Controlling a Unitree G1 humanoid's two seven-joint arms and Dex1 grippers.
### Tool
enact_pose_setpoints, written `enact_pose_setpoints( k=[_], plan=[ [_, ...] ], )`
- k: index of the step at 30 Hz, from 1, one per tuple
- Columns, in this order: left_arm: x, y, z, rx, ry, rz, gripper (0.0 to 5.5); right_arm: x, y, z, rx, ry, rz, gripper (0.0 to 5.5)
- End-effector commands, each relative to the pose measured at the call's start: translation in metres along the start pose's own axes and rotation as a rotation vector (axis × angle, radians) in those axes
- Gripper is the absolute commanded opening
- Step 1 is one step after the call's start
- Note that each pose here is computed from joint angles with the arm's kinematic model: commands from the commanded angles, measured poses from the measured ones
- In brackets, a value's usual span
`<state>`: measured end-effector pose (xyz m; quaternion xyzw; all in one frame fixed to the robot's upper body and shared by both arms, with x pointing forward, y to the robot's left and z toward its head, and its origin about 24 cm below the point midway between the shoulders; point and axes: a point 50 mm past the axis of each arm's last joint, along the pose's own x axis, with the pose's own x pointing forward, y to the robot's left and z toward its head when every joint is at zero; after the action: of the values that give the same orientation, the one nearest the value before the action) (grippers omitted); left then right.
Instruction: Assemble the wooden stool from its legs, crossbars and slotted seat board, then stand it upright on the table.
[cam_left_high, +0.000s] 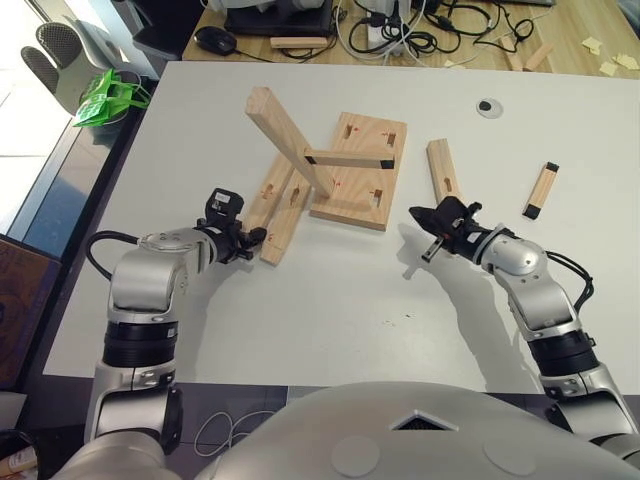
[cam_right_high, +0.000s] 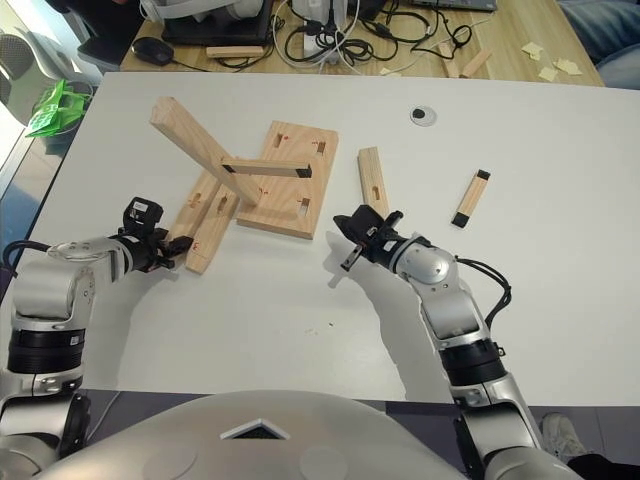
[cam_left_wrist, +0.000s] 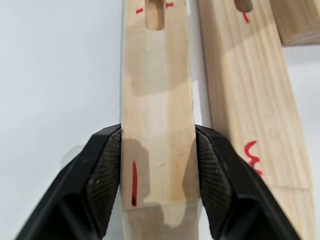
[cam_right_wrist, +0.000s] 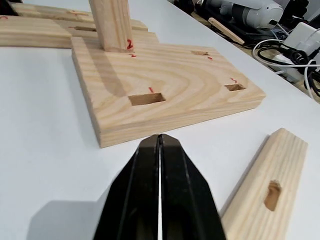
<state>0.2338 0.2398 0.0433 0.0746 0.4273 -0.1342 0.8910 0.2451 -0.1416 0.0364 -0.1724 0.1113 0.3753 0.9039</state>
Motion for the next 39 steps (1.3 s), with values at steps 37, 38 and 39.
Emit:
enact_pose_setpoints(
  k=[37,38,39],
  plan=[
    [-0.104,-0.060,0.216,0.644,-1.450,0.052,2.06,-0.033,-0.092,0.259,0.486,-0.961,0.185,3.08],
    [-0.102,-0.064,0.214,0.653,-1.447,0.025,2.06,-0.031,-0.089,0.262,0.489,-0.970,0.204,3.21],
    [-0.100,-0.067,0.213,0.659,-1.442,0.006,2.06,-0.030,-0.087,0.265,0.491,-0.979,0.220,3.49]
  ],
)
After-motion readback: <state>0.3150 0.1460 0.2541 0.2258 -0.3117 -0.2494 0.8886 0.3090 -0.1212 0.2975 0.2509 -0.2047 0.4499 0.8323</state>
